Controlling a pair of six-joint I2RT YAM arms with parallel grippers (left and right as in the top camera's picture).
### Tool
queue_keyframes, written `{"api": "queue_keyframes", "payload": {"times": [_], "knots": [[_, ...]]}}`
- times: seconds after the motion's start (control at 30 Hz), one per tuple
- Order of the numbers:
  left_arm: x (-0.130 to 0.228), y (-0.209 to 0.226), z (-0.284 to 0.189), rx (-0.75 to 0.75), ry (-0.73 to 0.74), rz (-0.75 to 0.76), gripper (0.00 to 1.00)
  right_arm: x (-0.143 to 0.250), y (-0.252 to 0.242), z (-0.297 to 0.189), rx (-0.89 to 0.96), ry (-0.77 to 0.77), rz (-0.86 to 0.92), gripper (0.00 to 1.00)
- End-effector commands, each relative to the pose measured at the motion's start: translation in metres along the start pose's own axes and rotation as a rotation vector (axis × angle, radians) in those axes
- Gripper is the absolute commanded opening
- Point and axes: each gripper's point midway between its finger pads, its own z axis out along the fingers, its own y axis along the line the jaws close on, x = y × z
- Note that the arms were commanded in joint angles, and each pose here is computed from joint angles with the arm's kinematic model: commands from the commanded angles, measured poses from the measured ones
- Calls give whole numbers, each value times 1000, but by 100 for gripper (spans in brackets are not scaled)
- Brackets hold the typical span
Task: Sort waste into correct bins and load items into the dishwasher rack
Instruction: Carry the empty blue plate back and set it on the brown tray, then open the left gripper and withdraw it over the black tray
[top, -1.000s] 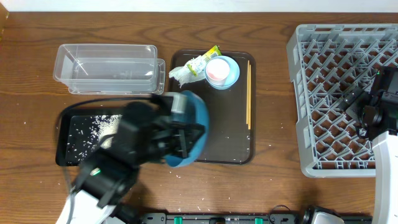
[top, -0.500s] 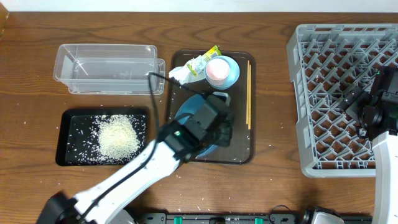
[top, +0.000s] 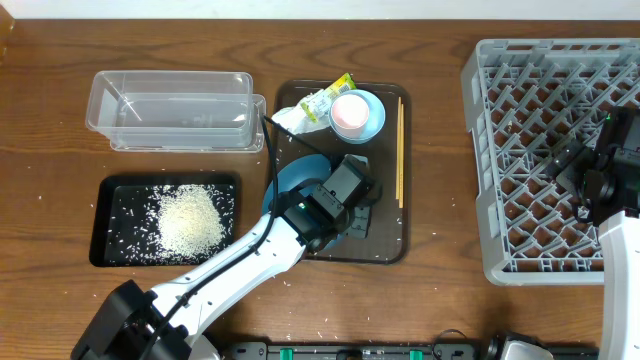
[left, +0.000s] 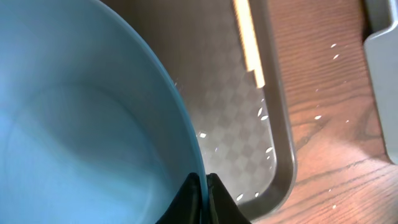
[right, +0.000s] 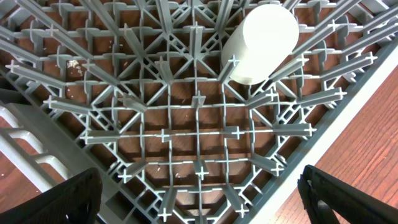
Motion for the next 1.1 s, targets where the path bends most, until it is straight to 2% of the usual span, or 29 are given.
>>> {"api": "queue_keyframes", "payload": {"times": [0.0, 0.07, 0.17, 0.43, 0.53, 0.73, 0.9, 1.07], "knots": [[-5, -8, -6, 24, -1, -22, 14, -3, -6, -1, 19, -12, 5, 99], [-3, -13, -8, 55, 13, -22, 17, -3, -6, -1, 19, -12, 5, 99], [-4, -17, -12, 76, 9, -20, 31, -3, -6, -1, 19, -12, 5, 99], [-27, -17, -52, 127, -108, -43, 40, -3, -6, -1, 19, -12, 5, 99], [-47, 15, -84, 65, -211, -112, 47, -3, -6, -1, 19, -12, 5, 99], [-63, 109, -138, -142, -355, -317, 68, -3, -6, -1, 19, -12, 5, 99], [-49, 169, -157, -265, -352, -478, 80, -3, -6, -1, 19, -12, 5, 99], [-36, 217, -162, -368, -323, -620, 84, -3, -6, -1, 19, -12, 5, 99]]}}
